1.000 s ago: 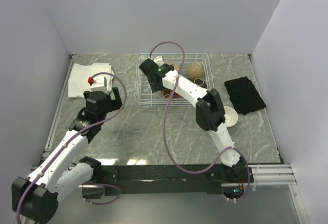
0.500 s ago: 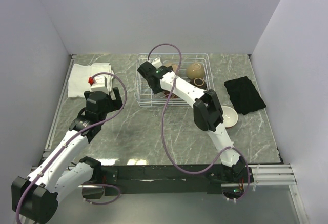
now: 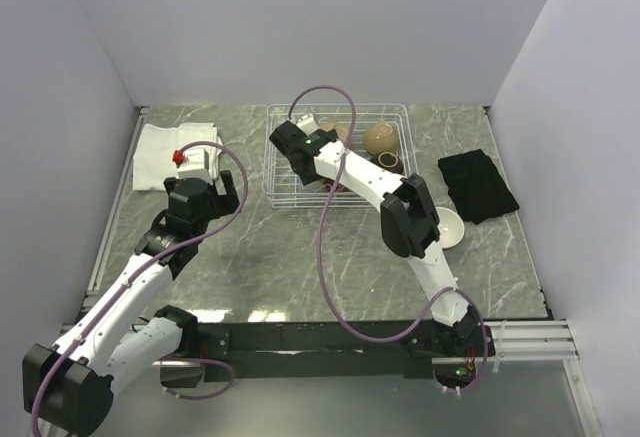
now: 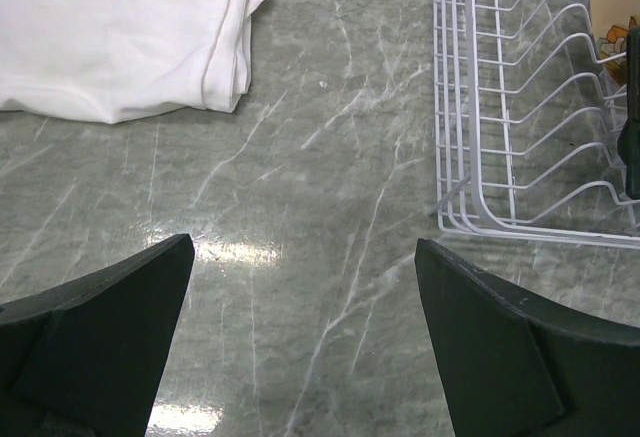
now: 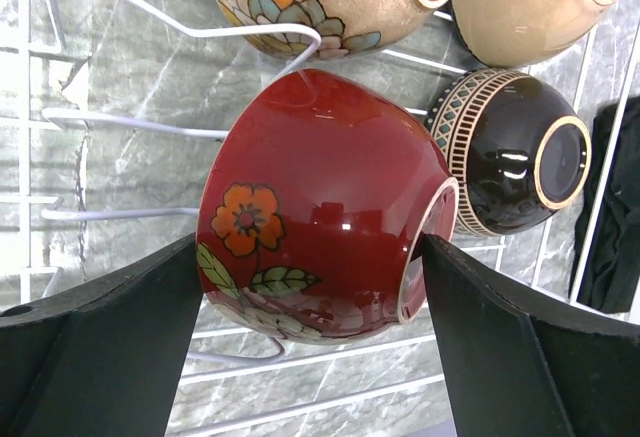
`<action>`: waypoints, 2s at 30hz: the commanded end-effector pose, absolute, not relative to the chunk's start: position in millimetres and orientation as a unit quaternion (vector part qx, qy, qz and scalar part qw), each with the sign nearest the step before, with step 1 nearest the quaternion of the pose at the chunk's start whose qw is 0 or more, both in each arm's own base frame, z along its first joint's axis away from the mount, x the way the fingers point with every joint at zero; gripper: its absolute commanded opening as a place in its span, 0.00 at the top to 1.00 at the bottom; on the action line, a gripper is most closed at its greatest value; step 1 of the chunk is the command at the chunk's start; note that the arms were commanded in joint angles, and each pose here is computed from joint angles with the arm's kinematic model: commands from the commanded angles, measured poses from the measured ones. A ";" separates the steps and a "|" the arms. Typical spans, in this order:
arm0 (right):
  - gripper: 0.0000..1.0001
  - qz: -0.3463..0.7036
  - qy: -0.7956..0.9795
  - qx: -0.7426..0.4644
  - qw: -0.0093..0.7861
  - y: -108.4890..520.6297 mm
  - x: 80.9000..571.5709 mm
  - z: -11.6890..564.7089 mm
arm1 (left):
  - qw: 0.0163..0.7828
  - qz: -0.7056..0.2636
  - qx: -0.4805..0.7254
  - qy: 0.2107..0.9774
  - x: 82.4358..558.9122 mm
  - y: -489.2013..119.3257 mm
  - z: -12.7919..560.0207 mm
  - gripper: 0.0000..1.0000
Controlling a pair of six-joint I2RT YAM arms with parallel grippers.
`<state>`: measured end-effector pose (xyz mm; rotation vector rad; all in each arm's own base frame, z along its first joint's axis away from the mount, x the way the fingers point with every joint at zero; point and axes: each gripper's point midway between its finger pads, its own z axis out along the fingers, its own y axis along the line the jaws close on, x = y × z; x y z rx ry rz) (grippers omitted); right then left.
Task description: Unload the bowls from the dish rack
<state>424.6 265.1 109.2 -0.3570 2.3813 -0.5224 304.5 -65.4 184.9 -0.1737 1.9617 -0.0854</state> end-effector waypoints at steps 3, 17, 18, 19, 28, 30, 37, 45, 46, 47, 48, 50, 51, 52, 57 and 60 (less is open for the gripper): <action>0.29 -0.204 0.911 -0.133 0.331 246.9 414.8 136.7 | 0.557 -0.038 -0.083 0.826 306.3 -65.6 188.0 0.01; 0.44 -0.197 0.909 -0.126 0.345 238.3 408.5 163.6 | 0.552 -0.034 -0.082 0.829 307.2 -65.6 185.0 0.01; 0.44 -0.197 0.909 -0.126 0.346 237.7 408.2 165.0 | 0.552 -0.033 -0.082 0.829 307.2 -65.1 184.9 0.01; 0.45 -0.198 0.909 -0.127 0.345 236.9 407.4 164.1 | 0.552 -0.033 -0.082 0.829 307.0 -65.0 184.6 0.01; 0.56 -0.203 0.908 -0.121 0.345 228.1 404.8 167.4 | 0.551 -0.031 -0.083 0.830 307.0 -64.5 184.3 0.01; 0.62 -0.202 0.909 -0.118 0.345 225.3 404.1 168.2 | 0.552 -0.032 -0.083 0.829 306.9 -64.4 184.8 0.01; 0.55 -0.202 0.911 -0.109 0.342 212.2 404.2 162.1 | 0.550 -0.033 -0.081 0.831 306.7 -65.5 183.9 0.00; 0.40 -0.137 0.931 -0.062 0.333 193.6 405.7 166.6 | 0.549 -0.031 -0.082 0.831 305.8 -64.3 183.2 0.01; 0.39 -0.115 0.934 -0.048 0.336 192.8 408.9 167.1 | 0.550 -0.031 -0.082 0.831 305.7 -64.2 183.7 0.01; 0.37 -0.090 0.934 -0.016 0.345 183.6 412.2 177.8 | 0.550 -0.031 -0.083 0.831 306.0 -64.1 183.6 0.01; 0.36 -0.057 0.943 -0.009 0.327 184.8 406.9 168.0 | 0.550 -0.031 -0.082 0.831 306.0 -64.3 183.6 0.01; 0.35 -0.004 0.940 0.030 0.339 184.8 410.7 174.8 | 0.550 -0.031 -0.083 0.830 306.2 -64.2 184.3 0.01; 0.35 0.004 0.944 0.051 0.327 171.8 411.2 164.9 | 0.551 -0.030 -0.083 0.830 306.2 -63.9 184.3 0.01; 0.35 0.045 0.943 0.067 0.323 179.9 413.2 163.9 | 0.551 -0.030 -0.083 0.830 306.4 -63.9 184.6 0.01; 0.35 0.103 0.941 0.111 0.302 175.5 415.2 145.5 | 0.550 -0.029 -0.084 0.830 306.1 -63.3 184.1 0.01; 0.36 0.118 0.943 0.120 0.288 180.0 417.3 135.2 | 0.551 -0.027 -0.084 0.830 306.0 -62.7 184.6 0.01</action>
